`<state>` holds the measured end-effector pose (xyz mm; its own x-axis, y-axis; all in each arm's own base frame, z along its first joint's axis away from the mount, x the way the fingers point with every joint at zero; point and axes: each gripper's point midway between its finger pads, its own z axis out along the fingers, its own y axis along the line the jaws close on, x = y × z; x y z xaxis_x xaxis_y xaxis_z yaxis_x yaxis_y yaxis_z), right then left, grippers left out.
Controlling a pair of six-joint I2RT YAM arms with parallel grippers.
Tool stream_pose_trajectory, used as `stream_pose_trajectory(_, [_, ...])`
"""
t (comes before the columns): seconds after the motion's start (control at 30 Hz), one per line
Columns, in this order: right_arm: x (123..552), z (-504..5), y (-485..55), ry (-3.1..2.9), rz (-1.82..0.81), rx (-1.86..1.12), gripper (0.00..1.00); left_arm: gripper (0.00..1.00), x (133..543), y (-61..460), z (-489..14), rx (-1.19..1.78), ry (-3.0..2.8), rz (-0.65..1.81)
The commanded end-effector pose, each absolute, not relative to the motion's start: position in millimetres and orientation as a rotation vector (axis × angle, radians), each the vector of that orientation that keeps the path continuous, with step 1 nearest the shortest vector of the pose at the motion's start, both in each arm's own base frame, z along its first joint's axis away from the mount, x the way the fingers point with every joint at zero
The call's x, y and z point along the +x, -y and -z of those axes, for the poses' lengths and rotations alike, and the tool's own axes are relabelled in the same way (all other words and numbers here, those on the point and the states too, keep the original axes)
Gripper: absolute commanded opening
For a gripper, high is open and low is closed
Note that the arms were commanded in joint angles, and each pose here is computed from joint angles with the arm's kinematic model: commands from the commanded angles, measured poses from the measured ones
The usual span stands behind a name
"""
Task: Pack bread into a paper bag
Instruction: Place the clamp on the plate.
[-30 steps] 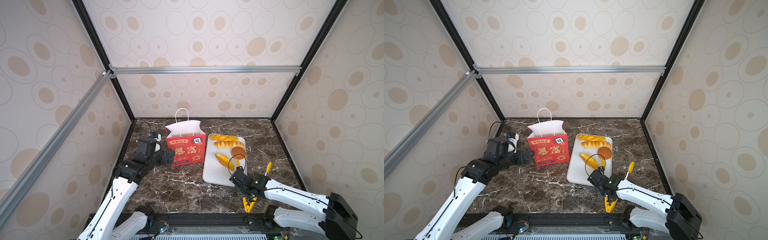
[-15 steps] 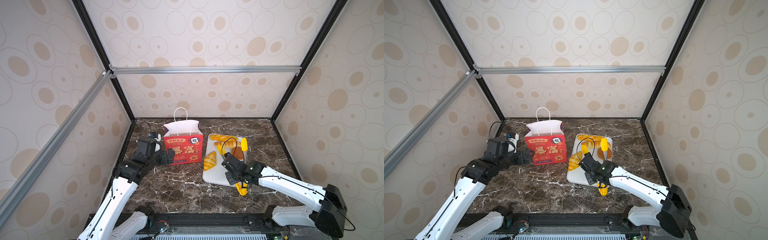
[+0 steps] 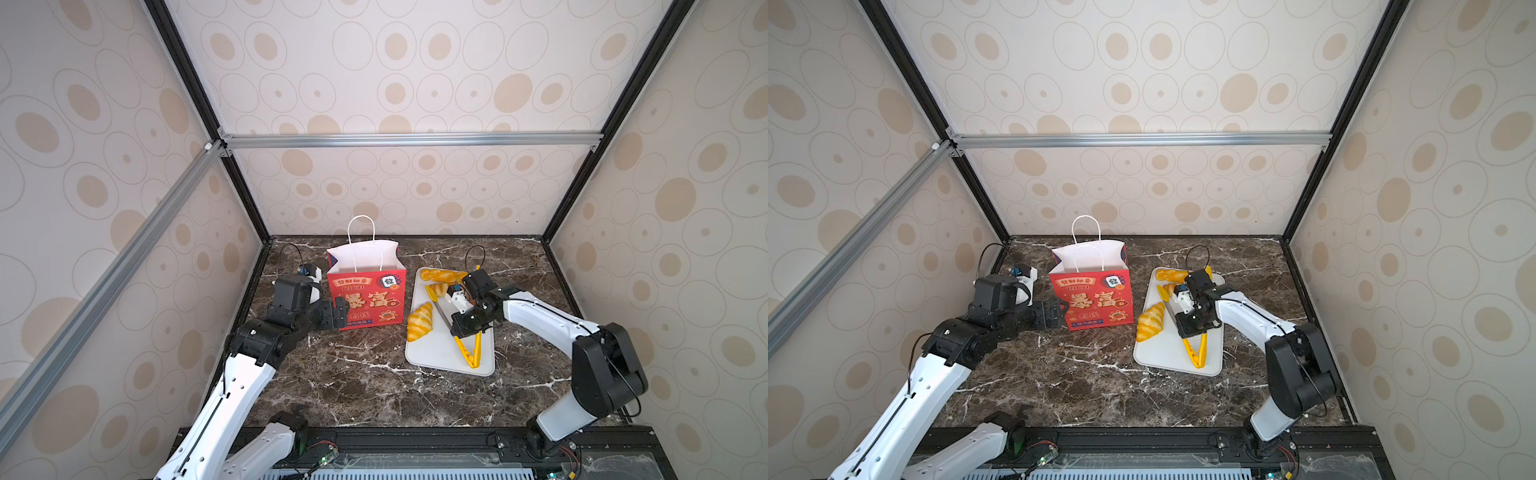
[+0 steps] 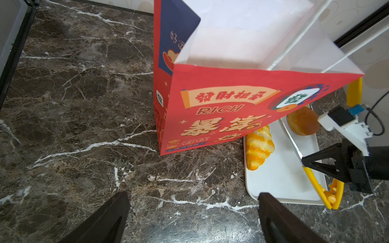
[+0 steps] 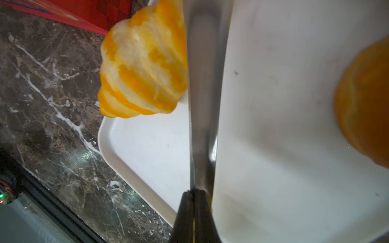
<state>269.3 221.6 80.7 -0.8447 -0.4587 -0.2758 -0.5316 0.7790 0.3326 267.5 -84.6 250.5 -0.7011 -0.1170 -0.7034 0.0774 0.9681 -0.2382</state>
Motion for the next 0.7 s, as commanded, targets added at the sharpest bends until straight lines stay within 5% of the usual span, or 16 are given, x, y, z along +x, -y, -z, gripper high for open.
stream_pose_trajectory(0.0, [262,-102,-246,-2.7,-0.803,-0.926,0.02,0.99,271,82,-256,-0.032,-2.306,0.307])
stream_pose_trajectory(0.13, [255,-104,-243,-2.707,-0.807,-0.96,0.11,0.99,271,83,-256,-0.029,-2.307,0.312])
stream_pose_trajectory(0.17, [253,-104,-238,-2.722,-0.776,-0.956,0.28,0.99,271,83,-256,-0.028,-2.307,0.313])
stream_pose_trajectory(0.33, [255,-113,-209,-2.704,-0.533,-0.906,0.73,0.99,271,84,-257,-0.026,-2.305,0.319])
stream_pose_trajectory(0.4, [253,-122,-196,-2.653,-0.451,-0.87,1.0,0.99,271,84,-257,-0.025,-2.304,0.32])
stream_pose_trajectory(0.67, [215,-92,-163,-2.682,-0.303,-0.699,1.0,0.99,271,85,-257,-0.025,-2.304,0.326])
